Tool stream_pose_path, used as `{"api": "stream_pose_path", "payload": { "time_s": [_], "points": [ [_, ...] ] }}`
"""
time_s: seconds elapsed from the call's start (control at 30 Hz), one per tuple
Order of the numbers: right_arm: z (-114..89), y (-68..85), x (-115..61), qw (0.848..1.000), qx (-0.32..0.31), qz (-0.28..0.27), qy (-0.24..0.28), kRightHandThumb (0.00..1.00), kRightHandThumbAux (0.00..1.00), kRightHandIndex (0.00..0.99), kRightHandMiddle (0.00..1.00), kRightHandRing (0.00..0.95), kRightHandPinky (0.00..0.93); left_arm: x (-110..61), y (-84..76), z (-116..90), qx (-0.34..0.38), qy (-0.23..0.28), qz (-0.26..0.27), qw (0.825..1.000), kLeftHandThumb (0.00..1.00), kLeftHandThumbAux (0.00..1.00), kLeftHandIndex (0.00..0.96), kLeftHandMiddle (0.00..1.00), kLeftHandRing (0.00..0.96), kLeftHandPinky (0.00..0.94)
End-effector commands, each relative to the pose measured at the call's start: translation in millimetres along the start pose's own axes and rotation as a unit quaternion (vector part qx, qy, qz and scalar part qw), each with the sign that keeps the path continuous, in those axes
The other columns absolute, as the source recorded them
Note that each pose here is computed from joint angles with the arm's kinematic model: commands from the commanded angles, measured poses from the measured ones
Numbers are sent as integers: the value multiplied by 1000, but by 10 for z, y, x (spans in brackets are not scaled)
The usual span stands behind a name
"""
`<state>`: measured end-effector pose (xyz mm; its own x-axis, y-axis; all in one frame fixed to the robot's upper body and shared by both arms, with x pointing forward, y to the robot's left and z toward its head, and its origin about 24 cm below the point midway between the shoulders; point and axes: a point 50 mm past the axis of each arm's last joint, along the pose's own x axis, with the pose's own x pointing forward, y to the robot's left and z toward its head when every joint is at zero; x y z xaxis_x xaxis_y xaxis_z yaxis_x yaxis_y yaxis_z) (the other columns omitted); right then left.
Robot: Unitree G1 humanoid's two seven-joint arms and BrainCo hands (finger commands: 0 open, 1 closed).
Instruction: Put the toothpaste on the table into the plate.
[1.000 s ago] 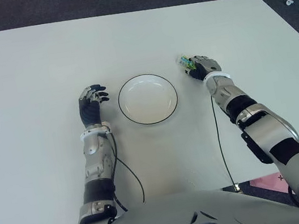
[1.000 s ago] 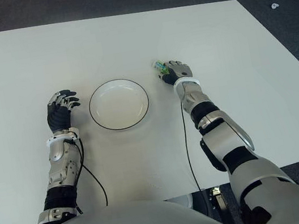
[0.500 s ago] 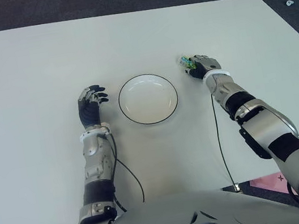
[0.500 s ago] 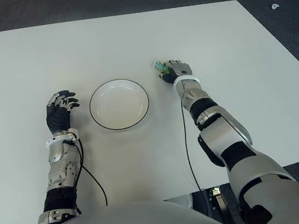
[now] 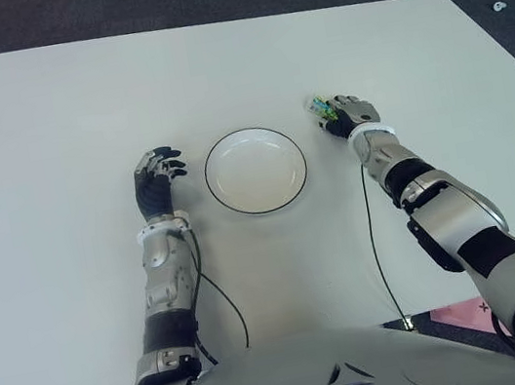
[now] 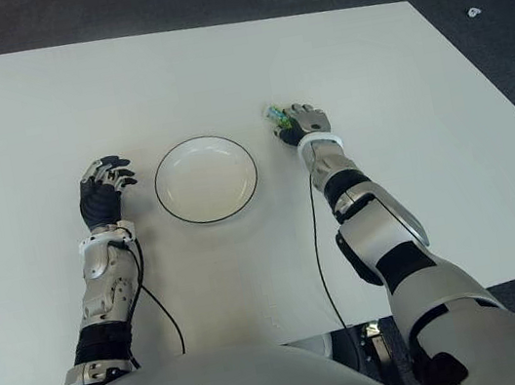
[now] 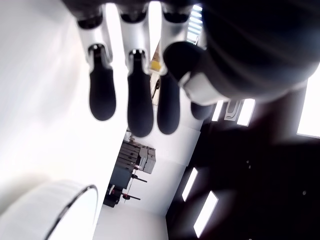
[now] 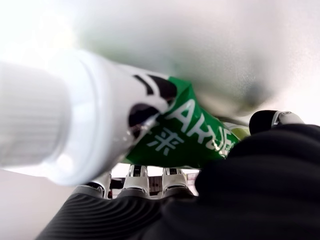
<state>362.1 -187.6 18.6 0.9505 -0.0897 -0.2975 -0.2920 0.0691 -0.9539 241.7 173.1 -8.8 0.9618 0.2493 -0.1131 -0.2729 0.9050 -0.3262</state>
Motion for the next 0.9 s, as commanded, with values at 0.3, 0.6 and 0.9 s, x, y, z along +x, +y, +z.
{"api": "stream_pose_path", "payload": {
  "time_s": [0.3, 0.6, 0.9],
  "points": [
    [-128, 778, -298, 993, 48, 67, 82, 669, 290, 0, 0, 0, 60, -321, 210, -504, -19, 138, 60, 988, 838, 679, 417, 482, 569, 544],
    [-120, 872, -367, 992, 68, 33, 103, 778, 434, 251, 358, 406, 471, -328, 199, -476, -12, 139, 77, 987, 841, 676, 428, 476, 557, 548],
    [-147, 924, -415, 989, 82, 8, 124, 856, 657, 422, 576, 690, 704, -335, 184, -458, -12, 138, 77, 987, 840, 676, 432, 472, 557, 553]
  ]
}}
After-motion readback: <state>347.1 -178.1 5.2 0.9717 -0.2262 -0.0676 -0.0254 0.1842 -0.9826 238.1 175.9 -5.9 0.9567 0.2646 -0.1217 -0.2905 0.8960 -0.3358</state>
